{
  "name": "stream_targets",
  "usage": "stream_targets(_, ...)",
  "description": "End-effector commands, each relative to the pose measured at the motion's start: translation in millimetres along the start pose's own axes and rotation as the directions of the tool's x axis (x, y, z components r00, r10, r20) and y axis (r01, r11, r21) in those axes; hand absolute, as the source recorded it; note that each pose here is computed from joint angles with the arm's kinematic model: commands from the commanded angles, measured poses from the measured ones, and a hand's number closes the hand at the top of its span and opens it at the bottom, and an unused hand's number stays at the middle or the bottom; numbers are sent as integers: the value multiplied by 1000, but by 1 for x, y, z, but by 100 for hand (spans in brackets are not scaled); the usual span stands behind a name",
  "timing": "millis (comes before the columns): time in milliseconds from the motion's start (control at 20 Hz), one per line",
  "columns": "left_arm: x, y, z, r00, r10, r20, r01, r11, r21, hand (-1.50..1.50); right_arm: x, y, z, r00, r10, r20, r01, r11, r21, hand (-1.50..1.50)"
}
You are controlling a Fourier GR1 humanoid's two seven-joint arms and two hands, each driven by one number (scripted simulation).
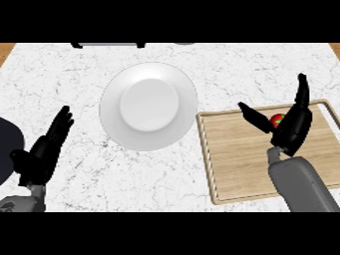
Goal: Pick the tomato from the tray and place it in the plate
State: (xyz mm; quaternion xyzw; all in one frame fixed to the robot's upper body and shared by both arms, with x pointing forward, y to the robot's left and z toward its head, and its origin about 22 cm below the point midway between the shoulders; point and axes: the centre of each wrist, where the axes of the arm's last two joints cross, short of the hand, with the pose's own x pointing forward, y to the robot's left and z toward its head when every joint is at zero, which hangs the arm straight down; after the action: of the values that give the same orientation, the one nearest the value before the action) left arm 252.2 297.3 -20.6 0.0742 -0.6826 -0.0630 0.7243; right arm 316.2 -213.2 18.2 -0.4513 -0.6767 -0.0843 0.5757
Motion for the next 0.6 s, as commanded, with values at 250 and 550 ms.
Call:
stream_targets(250,-5,6,5,1000,9,-6,-9,1000,25,0,1,-24,-7,914,369,-168,-339,923,183,-150)
stream_targets(550,-11,13,7,1000,-5,-1,5,1000,6,0,51,-43,-22,812,527,-251,-426,829,363,-150)
